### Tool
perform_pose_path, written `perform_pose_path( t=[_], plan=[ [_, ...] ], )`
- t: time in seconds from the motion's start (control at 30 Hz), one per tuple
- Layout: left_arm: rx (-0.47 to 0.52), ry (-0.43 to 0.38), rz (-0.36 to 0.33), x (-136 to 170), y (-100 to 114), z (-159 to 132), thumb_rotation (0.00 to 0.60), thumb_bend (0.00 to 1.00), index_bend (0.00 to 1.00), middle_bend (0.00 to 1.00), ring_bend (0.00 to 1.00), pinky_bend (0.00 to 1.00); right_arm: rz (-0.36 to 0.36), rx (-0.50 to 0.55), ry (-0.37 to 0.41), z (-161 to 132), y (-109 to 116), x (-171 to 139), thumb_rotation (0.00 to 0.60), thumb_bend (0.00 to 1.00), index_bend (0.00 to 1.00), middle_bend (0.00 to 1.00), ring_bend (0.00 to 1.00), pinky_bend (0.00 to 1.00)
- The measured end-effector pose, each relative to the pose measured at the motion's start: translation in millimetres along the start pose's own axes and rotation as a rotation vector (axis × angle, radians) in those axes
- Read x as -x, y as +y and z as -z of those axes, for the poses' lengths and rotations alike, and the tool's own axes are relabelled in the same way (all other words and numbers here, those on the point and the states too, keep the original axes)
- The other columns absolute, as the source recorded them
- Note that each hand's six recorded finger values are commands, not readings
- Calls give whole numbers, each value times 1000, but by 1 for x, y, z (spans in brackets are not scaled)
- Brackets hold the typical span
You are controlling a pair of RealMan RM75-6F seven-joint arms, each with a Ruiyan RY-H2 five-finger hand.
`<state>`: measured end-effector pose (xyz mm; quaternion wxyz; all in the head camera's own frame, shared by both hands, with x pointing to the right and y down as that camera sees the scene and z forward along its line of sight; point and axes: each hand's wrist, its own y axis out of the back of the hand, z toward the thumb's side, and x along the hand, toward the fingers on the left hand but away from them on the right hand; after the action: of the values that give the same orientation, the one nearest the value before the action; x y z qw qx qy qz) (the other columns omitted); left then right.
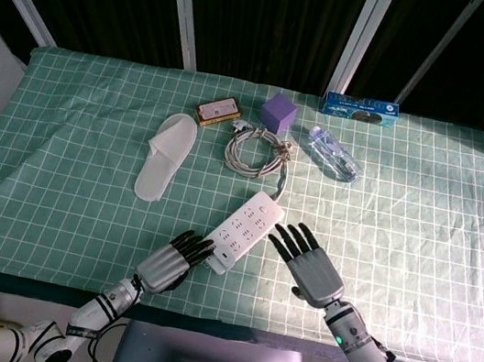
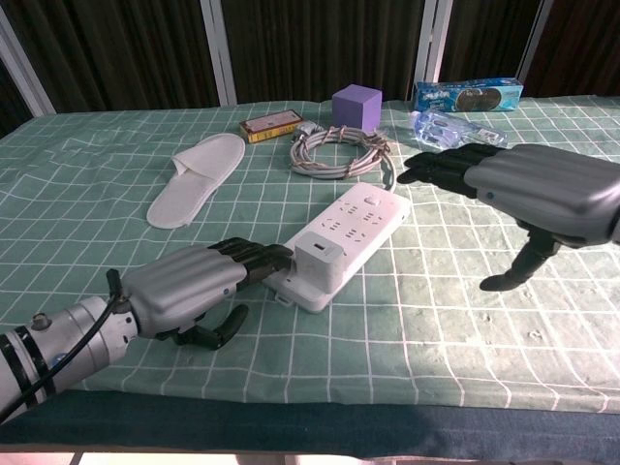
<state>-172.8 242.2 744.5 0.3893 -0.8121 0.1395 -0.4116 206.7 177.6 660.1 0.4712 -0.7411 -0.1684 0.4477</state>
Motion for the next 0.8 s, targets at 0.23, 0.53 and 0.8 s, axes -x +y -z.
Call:
perform_pose_path(
  t=[0.23,0.53,0.8],
  plan=[
    [-4,8,-2,0,1,2,600,717,0,52,0,34,73,-110,138,-35,-7,36,600,136,111,135,12,103],
    [-2,10,-2,1,3,4,600,717,0,52,0,35,100,-121,225,-69,-23,63,600,173,168,179,49,162],
    [3,14,-4,1,5,7,600,718,0,53,0,39,123,-108,235,-82,-31,74,600,215,252,243,107,236]
  ],
)
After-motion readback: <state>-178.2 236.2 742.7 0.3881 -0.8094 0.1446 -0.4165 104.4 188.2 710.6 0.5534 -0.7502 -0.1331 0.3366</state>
